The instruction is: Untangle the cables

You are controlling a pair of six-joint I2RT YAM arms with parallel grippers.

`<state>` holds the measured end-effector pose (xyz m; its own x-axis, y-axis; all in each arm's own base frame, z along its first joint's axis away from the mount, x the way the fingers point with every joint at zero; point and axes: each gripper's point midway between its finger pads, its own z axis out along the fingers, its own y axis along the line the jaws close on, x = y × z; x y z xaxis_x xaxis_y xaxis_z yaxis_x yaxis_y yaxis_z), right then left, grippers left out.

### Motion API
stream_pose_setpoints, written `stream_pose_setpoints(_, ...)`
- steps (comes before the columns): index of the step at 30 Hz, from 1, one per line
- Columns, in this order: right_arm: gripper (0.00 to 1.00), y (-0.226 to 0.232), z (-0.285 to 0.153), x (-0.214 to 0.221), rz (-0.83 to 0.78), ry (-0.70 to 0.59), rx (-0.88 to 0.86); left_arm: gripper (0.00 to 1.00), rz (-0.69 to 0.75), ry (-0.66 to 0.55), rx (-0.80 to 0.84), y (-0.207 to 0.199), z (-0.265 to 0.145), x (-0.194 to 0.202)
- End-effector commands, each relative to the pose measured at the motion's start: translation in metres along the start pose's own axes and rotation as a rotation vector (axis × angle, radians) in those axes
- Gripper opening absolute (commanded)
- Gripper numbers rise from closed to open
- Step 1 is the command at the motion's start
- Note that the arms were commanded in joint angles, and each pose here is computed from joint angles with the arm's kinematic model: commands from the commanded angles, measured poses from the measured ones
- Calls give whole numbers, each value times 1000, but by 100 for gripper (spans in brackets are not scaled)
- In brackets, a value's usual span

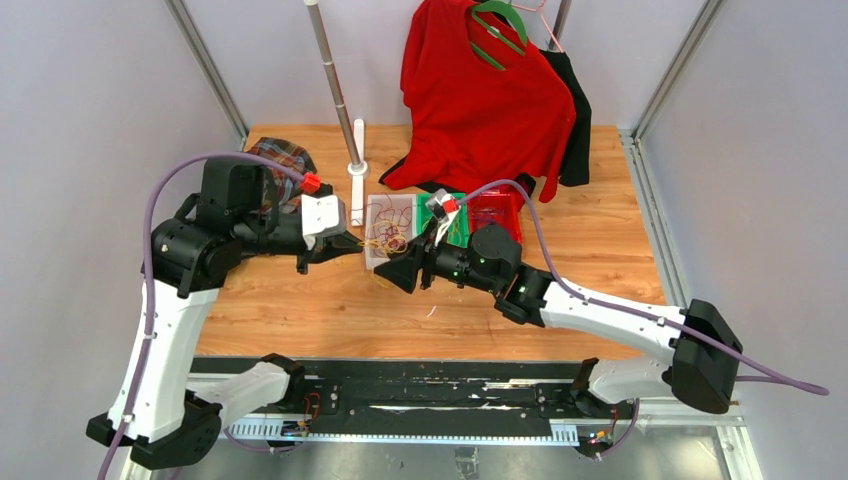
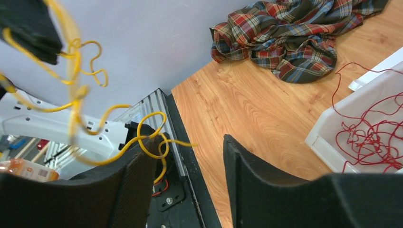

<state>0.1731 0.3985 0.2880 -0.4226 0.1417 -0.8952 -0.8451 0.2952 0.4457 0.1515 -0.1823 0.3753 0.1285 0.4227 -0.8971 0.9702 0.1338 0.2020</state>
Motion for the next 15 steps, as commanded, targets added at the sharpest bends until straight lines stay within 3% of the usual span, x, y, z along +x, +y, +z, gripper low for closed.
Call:
stream_pose_setpoints(1, 48, -2, 6, -9, 53, -78, 7, 0, 5, -55, 25, -8, -4, -19)
stream_pose_setpoints(11, 9, -50, -32, 37, 76, -12, 196, 0, 9, -131, 61, -15, -12, -46)
stream_pose_setpoints(15, 9, -66, -55, 45, 35, 16, 281, 0, 5, -152, 67, -16, -15, -56)
